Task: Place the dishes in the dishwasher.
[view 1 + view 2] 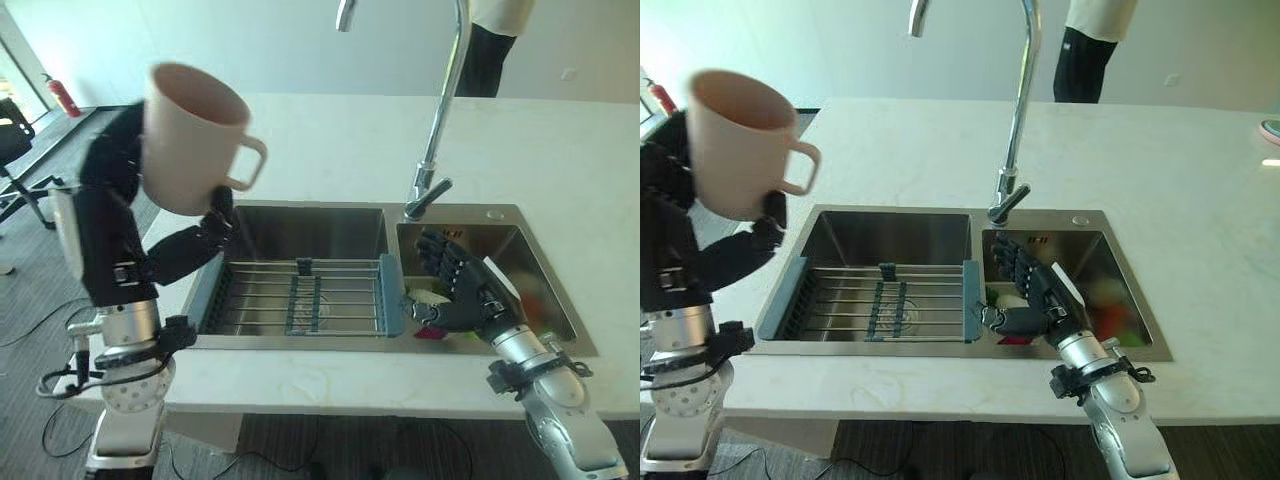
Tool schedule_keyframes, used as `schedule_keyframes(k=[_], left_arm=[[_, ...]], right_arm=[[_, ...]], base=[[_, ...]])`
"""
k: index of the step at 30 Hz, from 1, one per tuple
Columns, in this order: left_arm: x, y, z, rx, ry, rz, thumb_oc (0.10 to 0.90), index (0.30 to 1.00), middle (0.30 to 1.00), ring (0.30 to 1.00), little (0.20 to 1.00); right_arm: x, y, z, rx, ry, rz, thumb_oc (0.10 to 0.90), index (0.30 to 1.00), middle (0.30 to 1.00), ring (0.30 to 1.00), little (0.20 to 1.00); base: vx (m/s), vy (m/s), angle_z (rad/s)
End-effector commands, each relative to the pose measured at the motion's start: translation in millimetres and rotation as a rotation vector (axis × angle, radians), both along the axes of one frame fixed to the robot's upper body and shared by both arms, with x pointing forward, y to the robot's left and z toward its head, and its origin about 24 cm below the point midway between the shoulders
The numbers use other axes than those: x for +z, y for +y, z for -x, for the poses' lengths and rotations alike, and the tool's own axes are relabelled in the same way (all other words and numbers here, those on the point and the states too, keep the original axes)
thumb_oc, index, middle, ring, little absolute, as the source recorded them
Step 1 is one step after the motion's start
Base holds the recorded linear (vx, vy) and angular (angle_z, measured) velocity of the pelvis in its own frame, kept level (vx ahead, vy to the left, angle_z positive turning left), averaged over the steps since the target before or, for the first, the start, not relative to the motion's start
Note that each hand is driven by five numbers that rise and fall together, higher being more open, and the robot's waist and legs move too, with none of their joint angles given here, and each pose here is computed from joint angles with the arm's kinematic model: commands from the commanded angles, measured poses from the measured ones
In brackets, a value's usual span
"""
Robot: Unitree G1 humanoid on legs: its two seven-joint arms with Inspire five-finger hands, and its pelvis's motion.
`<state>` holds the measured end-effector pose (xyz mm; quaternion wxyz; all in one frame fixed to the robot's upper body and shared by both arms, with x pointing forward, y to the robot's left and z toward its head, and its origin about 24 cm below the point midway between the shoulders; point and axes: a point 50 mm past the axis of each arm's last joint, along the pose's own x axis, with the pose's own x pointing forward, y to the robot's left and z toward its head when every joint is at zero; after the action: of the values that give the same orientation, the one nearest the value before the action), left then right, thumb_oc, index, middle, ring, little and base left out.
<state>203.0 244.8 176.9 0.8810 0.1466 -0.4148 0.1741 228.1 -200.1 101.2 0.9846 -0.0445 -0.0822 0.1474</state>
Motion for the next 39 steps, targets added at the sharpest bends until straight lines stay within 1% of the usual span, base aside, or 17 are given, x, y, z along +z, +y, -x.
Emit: schedule_keyframes(k=[1, 5, 6, 8, 13, 15, 17, 19, 20, 24, 28, 30, 33, 36, 39], left_arm=[[29.7, 1.5, 15.0, 0.011, -0.208, -0.035, 0.400, 0.300, 0.300, 0.300, 0.300], [25.4, 3.1, 21.7, 0.019, -0.183, -0.036, 0.400, 0.300, 0.300, 0.300, 0.300], [27.3, -0.5, 21.6, -0.024, -0.198, -0.015, 0.400, 0.300, 0.300, 0.300, 0.300], [29.0, -2.2, 19.9, -0.053, -0.208, -0.002, 0.400, 0.300, 0.300, 0.300, 0.300], [34.5, -8.6, 14.8, -0.136, -0.265, 0.048, 0.400, 0.300, 0.300, 0.300, 0.300], [36.2, -10.9, 11.3, -0.196, -0.279, 0.066, 0.400, 0.300, 0.300, 0.300, 0.300], [36.2, -12.8, 7.2, -0.222, -0.279, 0.074, 0.400, 0.300, 0.300, 0.300, 0.300], [35.0, -17.1, 2.7, -0.261, -0.268, 0.076, 0.400, 0.300, 0.300, 0.300, 0.300], [31.8, -19.4, 2.3, -0.280, -0.251, 0.074, 0.400, 0.300, 0.300, 0.300, 0.300], [34.7, -22.0, 5.0, -0.264, -0.236, 0.020, 0.400, 0.300, 0.300, 0.300, 0.300], [39.2, -21.9, -1.1, -0.252, -0.218, 0.009, 0.400, 0.300, 0.300, 0.300, 0.300], [40.1, -25.5, -4.4, -0.259, -0.213, 0.009, 0.400, 0.300, 0.300, 0.300, 0.300], [38.8, -34.9, -11.5, -0.326, -0.198, 0.001, 0.400, 0.300, 0.300, 0.300, 0.300], [33.6, -36.1, -8.3, -0.291, -0.194, -0.001, 0.400, 0.300, 0.300, 0.300, 0.300], [32.9, -34.3, -4.3, -0.304, -0.185, 0.012, 0.400, 0.300, 0.300, 0.300, 0.300]], right_arm=[[66.9, 8.1, 12.0, 0.054, -0.399, -0.068, 0.800, 0.900, 0.900, 0.900, 0.900], [71.2, 10.3, 14.5, 0.058, -0.431, -0.087, 0.800, 0.900, 0.900, 0.900, 0.900], [73.9, 11.3, 12.9, 0.030, -0.456, -0.073, 0.800, 0.900, 0.900, 0.900, 0.900], [76.5, 8.7, 11.8, 0.005, -0.475, -0.061, 0.800, 0.900, 0.900, 0.900, 0.900], [86.1, -8.9, 9.7, -0.070, -0.538, -0.037, 0.800, 0.900, 0.900, 0.900, 0.900], [86.2, -18.2, 11.9, -0.120, -0.546, -0.012, 0.800, 0.900, 0.900, 0.900, 0.900], [86.6, -23.0, 12.5, -0.137, -0.547, -0.001, 0.800, 0.900, 0.900, 0.900, 0.900], [87.1, -26.5, 11.4, -0.153, -0.544, -0.006, 0.800, 0.900, 0.900, 0.900, 0.900], [87.4, -26.7, 8.5, -0.162, -0.538, -0.046, 0.800, 0.900, 0.900, 0.900, 0.900], [86.1, -11.9, 9.7, -0.169, -0.575, -0.099, 0.800, 0.900, 0.900, 0.900, 0.900], [83.1, 0.0, 9.1, -0.157, -0.562, -0.120, 0.800, 0.900, 0.900, 0.900, 0.900], [82.1, 0.5, 9.4, -0.147, -0.555, -0.133, 0.800, 0.900, 0.900, 0.900, 0.900], [79.5, -9.4, 13.7, -0.181, -0.558, -0.133, 0.800, 0.900, 0.900, 0.900, 0.900], [79.7, -8.0, 16.9, -0.114, -0.563, -0.143, 0.800, 0.900, 0.900, 0.900, 0.900], [83.2, -8.4, 16.7, -0.109, -0.575, -0.147, 0.800, 0.900, 0.900, 0.900, 0.900]], base=[[-0.06, -0.210, 0.37], [-0.10, -0.098, 0.39], [-0.21, 0.011, 0.61], [-0.23, 0.067, 0.97], [-0.20, 0.222, 1.55], [-0.14, 0.285, 1.22], [-0.18, 0.315, 2.04], [-0.14, 0.540, 2.06], [-0.08, 0.617, 1.70], [-0.01, 0.543, 0.99], [0.04, 0.421, 0.68], [0.02, 0.167, 0.69], [0.02, -0.001, 1.41], [0.06, -0.079, 1.73], [0.02, -0.130, 0.80]])
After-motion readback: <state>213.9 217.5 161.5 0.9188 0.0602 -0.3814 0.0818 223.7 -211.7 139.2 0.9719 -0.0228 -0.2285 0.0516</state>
